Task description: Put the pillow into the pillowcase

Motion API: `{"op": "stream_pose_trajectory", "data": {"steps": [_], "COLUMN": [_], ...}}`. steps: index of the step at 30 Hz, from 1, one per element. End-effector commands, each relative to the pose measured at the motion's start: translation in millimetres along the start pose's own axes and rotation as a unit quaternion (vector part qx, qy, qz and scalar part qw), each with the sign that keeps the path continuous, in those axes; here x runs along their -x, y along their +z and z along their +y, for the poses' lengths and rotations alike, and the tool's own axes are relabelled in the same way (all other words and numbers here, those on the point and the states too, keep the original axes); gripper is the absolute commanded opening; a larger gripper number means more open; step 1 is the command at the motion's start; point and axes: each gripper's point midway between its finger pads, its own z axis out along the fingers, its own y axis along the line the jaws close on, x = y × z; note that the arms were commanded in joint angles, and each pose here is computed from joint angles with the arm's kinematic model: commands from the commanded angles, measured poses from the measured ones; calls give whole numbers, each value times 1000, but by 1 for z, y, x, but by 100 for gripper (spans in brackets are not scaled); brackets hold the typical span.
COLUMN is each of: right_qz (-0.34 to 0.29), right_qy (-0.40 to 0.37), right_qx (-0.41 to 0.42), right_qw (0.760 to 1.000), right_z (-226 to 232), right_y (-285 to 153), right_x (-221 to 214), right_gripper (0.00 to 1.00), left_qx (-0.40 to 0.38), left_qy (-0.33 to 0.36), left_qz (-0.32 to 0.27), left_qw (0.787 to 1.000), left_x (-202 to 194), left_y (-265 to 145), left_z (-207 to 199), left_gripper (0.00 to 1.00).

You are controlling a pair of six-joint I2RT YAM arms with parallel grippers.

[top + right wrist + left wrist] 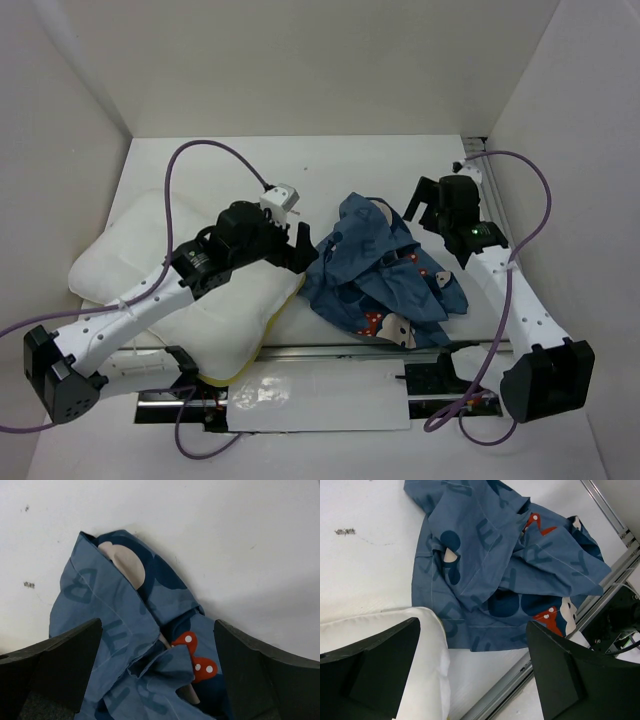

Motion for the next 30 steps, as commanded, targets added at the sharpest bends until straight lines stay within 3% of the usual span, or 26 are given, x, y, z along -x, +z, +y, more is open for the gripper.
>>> {"op": "stream_pose_trajectory", "data": {"steps": [1,6,9,12,18,22,30], "right_qz": [-55,-96,-88,-78,-40,-8,37], "right_qy": [21,34,35,38,35,27,29], "right_qx": [3,-22,-36,-28,-47,-37,4], "right_qw": [998,995,995,996,997,999,999], "right_z": [3,-14,-22,-22,-31,-29,-24], "right_y": [-24,-38,-42,-46,-41,-38,-44], "right_x": [29,35,24,17,-7,-22,-55], "right_gripper": [100,100,100,100,100,100,100], "left_qx": [-21,-54,-124,-134,-61,0,65], "left_qy": [33,64,80,92,144,153,156], "left_qz": [-47,12,14,45,122,131,156], "left_qw": [998,996,989,986,980,980,973], "left_x": [33,7,4,-16,-64,-66,-79], "left_y": [2,33,50,75,134,158,199], "left_z": [-17,-46,-78,-89,-97,-84,-52], "left_gripper": [100,100,100,100,85,78,77]}}
